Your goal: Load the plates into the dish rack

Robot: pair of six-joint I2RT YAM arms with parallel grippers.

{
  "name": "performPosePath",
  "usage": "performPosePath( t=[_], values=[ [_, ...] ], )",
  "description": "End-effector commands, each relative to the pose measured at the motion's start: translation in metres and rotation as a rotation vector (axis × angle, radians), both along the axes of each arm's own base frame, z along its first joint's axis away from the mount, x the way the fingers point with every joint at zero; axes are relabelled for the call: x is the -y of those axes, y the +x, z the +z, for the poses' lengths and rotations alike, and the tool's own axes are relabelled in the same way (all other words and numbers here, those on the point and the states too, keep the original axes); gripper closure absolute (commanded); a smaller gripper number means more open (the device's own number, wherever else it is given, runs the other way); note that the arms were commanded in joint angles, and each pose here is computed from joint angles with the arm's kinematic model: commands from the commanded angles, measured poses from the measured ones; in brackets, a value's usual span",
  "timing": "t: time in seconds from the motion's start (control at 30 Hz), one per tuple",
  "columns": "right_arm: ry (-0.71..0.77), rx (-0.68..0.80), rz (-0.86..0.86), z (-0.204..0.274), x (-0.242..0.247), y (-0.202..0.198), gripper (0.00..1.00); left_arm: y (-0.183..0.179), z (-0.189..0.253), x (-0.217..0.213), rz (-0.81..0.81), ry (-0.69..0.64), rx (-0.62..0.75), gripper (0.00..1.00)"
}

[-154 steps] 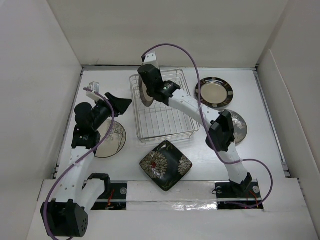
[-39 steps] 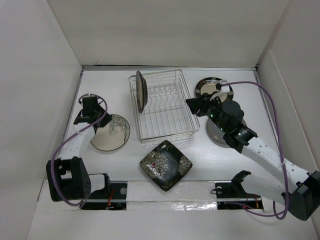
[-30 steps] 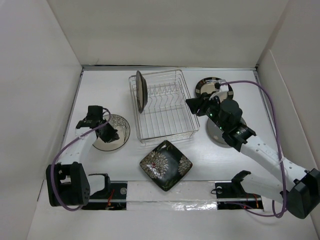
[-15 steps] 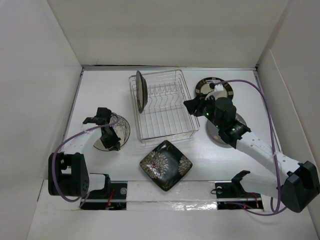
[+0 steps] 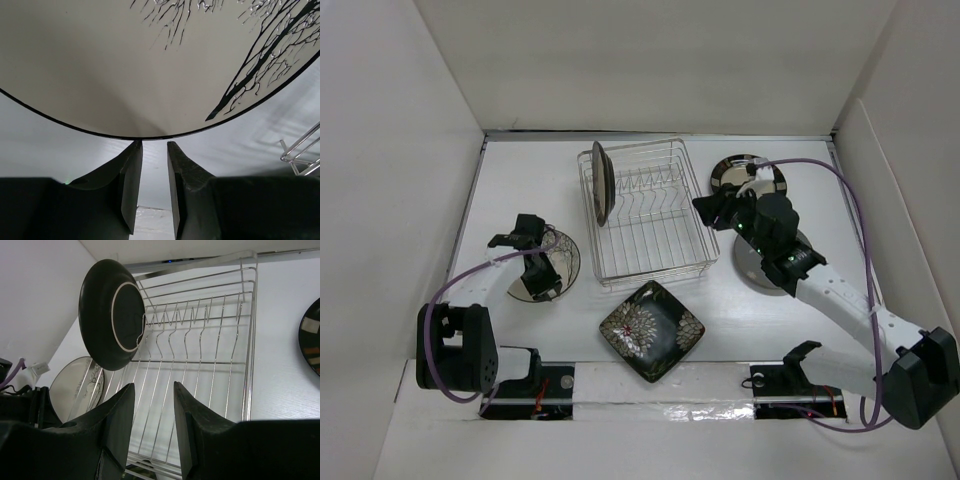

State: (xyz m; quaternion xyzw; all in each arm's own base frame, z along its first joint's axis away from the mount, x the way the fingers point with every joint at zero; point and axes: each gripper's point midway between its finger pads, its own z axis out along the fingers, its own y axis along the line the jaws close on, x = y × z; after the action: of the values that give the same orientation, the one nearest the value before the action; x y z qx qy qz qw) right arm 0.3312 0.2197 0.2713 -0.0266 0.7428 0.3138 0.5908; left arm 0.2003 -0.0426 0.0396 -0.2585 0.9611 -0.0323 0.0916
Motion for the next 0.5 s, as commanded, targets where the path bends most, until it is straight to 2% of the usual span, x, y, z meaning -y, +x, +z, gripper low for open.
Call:
performPosePath(
  t=[0.0,0.37,0.47],
  values=[
    [0.046,0.068,-0.004,0.025,0.004,0.0,0.57,0.004,-0.003,-0.003,0.014,0.019,0.013,0.76],
    [0.046,0.068,-0.003,0.025,0.003,0.0,0.57,0.005,-0.013,0.005,0.023,-0.011,0.004,0.73],
    [0.048,0.067,0.002,0.025,0.003,0.0,0.57,0.013,-0.011,0.003,0.031,-0.002,0.037,0.72]
  ],
)
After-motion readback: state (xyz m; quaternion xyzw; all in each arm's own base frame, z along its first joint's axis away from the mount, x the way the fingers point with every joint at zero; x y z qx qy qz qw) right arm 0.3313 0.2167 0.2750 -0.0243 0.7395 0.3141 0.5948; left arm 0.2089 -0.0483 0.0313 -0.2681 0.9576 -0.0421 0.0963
